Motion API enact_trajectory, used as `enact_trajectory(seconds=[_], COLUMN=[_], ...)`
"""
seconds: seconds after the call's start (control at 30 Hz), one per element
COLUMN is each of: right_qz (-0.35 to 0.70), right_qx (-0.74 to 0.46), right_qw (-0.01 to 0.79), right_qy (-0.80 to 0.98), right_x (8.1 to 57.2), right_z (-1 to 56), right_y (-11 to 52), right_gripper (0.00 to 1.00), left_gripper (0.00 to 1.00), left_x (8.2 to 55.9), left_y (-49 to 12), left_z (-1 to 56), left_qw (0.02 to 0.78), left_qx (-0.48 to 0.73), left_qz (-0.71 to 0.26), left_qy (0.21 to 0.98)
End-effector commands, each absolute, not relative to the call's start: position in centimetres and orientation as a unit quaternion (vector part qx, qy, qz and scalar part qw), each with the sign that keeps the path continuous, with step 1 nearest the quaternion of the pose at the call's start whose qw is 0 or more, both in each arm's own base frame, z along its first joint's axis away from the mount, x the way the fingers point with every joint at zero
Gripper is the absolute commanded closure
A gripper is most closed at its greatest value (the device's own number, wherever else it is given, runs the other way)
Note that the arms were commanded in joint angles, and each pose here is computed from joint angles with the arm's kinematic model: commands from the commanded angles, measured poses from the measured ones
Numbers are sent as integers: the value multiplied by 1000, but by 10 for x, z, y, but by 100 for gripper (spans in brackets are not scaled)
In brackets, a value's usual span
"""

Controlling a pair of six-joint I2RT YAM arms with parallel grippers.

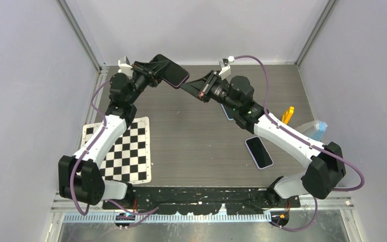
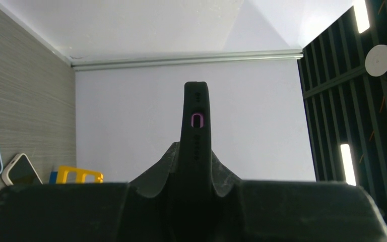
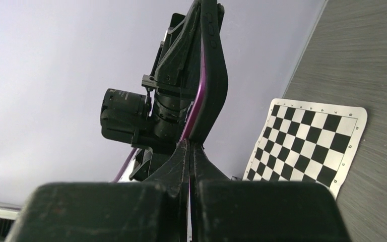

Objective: Take the phone out of the phone case
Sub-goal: Remove the phone case from the phone.

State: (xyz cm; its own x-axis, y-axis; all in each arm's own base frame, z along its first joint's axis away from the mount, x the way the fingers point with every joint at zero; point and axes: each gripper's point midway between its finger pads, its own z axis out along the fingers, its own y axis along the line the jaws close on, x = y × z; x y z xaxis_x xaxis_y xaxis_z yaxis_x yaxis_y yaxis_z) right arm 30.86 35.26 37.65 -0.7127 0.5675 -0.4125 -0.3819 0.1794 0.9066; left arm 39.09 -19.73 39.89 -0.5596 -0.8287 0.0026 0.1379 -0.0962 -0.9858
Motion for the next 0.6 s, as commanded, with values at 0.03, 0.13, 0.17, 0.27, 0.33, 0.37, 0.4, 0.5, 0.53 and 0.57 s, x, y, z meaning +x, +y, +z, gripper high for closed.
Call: enact_trajectory(seconds=[0.03,0.13,0.17,0.27,0.33,0.37,0.4,0.5,0.53,0.57], right_qz=[535,514,499,467,452,446,437,424,418,414], right_qx=[186,210,217,237,241,238,240,237,237,237], right_qw=[361,347,335,320,316,316,312,308,303,301], right_qy=[741,756,769,790,799,803,809,818,823,826], right_x=[356,365,364,368,371,371,373,374,374,374], right_z=[306,297,286,260,247,243,236,226,219,216], right_y=[341,343,342,340,339,339,339,340,340,340], right_gripper=[99,99,99,99,99,99,99,99,99,99], left_gripper=[100,100,100,100,100,100,100,100,100,100], left_x=[329,327,327,327,325,325,325,326,327,327], left_y=[-231,-236,-234,-230,-230,-230,-230,-229,-229,-229], left_z=[473,472,475,487,492,493,494,495,495,496], left_qw=[332,321,317,324,324,324,323,317,317,316], left_qx=[-171,-170,-173,-175,-172,-172,-172,-175,-177,-179], left_qz=[-760,-768,-774,-785,-786,-786,-787,-793,-794,-796], left_qy=[533,528,520,499,498,497,497,490,487,484])
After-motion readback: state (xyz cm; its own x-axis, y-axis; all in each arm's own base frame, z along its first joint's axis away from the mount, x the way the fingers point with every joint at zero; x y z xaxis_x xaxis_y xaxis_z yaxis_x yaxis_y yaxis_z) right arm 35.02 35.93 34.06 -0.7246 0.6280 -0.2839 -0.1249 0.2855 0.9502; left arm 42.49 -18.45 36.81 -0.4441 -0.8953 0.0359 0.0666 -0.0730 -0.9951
